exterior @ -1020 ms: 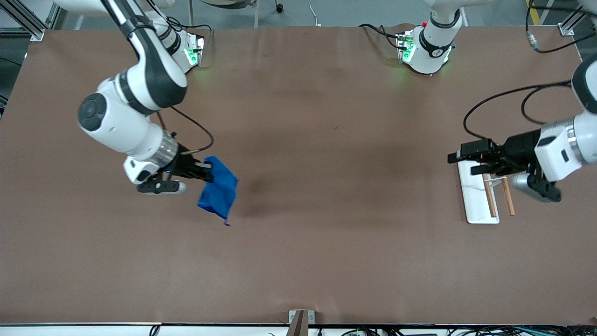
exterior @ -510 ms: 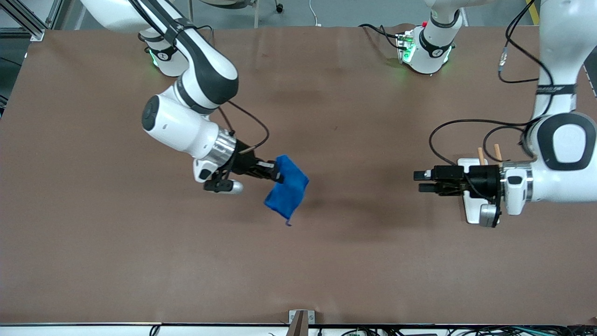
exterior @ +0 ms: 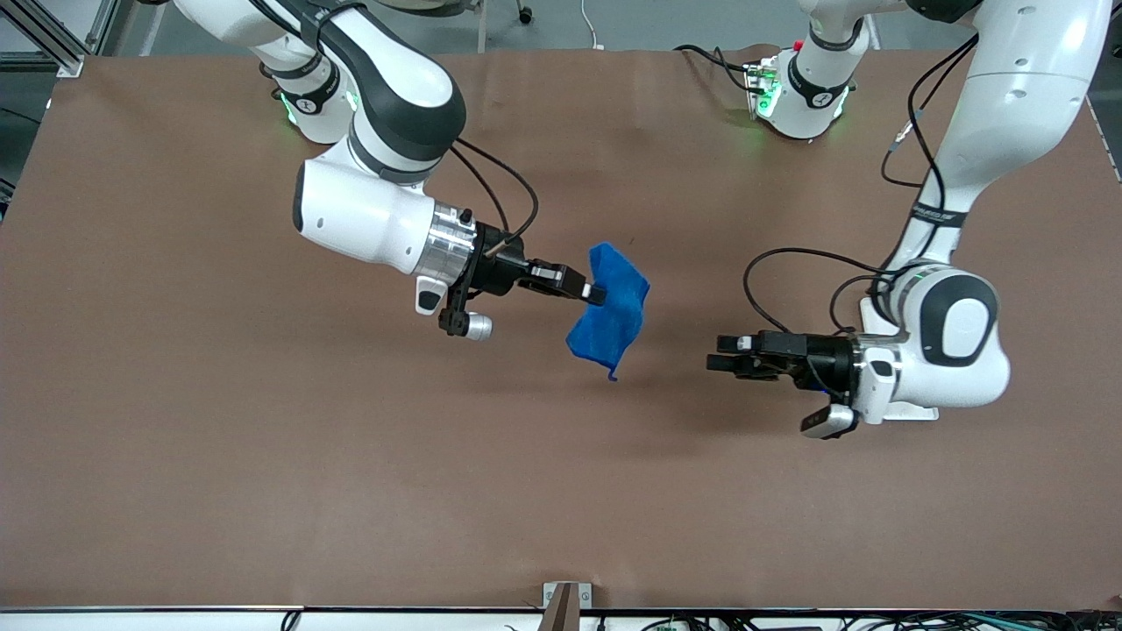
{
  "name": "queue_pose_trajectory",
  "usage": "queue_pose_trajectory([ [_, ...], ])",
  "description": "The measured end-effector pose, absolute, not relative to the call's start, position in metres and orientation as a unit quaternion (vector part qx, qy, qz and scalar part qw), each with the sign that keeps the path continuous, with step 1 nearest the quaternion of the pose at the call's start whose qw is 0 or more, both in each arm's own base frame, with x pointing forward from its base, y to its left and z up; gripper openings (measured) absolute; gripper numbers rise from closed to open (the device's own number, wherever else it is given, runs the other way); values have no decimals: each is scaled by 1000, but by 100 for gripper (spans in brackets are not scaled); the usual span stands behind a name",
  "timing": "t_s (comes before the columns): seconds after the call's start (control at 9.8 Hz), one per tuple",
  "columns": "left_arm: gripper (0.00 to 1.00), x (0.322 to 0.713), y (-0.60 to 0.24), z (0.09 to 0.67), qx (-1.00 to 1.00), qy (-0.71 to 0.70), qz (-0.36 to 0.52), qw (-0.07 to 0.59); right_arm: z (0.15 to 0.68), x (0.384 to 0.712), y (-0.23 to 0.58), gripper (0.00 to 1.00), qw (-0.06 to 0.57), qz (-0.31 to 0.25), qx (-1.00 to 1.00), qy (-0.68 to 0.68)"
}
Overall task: Right arm passes towel to left arm to hang
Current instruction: 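Lift the towel with the right gripper while the left gripper approaches, then grasp the hanging towel with the left gripper beside the right gripper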
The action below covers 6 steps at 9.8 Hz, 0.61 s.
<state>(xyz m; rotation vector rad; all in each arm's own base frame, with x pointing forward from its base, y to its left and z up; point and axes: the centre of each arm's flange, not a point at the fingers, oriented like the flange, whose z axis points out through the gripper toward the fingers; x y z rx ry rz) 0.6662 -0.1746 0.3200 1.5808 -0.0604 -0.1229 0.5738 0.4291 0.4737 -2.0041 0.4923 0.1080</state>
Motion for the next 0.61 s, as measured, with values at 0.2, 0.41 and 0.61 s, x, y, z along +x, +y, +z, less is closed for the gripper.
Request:
queue_pose_trajectory([
  [0.2,97,654,-198,315,675,-19,-74,734,481,563,443,5,532,43,-816,221],
  [0.41,90,643,-213,299,647,-34,-76,758,481,558,450,5,539,50,-810,226],
  [0.61,81,634,-217,285,622,-50,-89,777,481,559,449,5,539,50,-809,227],
])
